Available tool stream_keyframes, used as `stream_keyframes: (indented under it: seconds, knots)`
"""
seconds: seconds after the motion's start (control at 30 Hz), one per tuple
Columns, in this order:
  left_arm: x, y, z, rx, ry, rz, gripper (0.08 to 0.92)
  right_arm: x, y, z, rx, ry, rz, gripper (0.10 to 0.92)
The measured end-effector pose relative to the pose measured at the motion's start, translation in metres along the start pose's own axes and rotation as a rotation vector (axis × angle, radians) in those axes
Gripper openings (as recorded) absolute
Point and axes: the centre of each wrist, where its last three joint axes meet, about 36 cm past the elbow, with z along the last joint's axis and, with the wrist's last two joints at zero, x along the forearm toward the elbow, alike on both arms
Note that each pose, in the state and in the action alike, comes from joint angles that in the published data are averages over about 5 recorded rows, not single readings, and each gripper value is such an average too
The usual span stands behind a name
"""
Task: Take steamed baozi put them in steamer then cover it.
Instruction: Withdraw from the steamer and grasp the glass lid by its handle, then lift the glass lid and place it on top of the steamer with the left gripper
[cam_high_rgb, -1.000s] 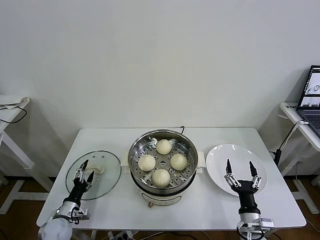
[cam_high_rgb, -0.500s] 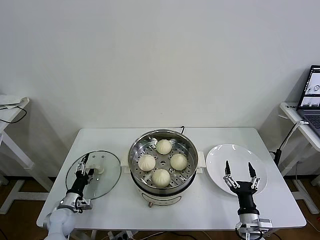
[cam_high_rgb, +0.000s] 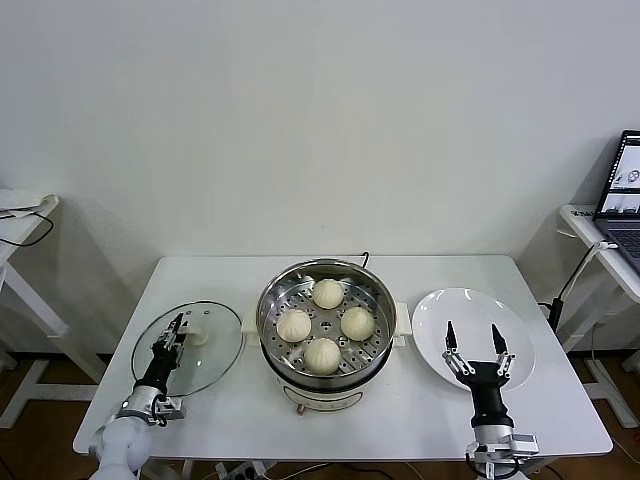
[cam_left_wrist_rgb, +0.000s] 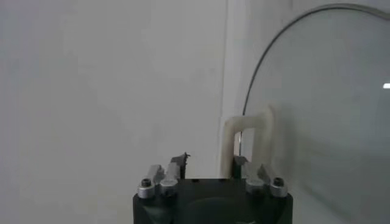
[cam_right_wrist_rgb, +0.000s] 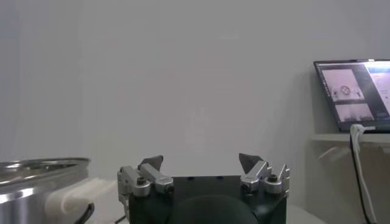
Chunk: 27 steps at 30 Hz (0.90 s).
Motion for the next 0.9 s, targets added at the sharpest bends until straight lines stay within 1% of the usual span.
stream_keyframes:
  seconds: [0.17, 0.27, 0.43, 0.6, 0.77, 0.9]
  knots:
    - [0.001, 0.002, -0.001, -0.006, -0.002, -0.014, 0.228, -0.002, -0.001, 0.002, 0.001, -0.002, 0.002, 0.823]
    - [0.003, 0.005, -0.002, -0.011, 0.000, -0.024, 0.188, -0.003, -0.002, 0.002, 0.001, -0.004, 0.003, 0.823]
    - [0.007, 0.016, -0.001, -0.029, 0.010, -0.050, 0.186, -0.004, -0.002, 0.002, 0.001, -0.005, 0.004, 0.823]
    - [0.016, 0.036, 0.002, -0.057, 0.025, -0.084, 0.186, -0.004, -0.002, 0.000, 0.001, -0.008, 0.004, 0.823]
    - [0.030, 0.065, 0.002, -0.083, 0.058, -0.124, 0.186, -0.003, -0.005, -0.003, 0.004, -0.012, 0.005, 0.823]
    - [0.044, 0.095, -0.005, -0.089, 0.086, -0.147, 0.186, -0.003, -0.007, -0.005, 0.005, -0.014, 0.007, 0.823]
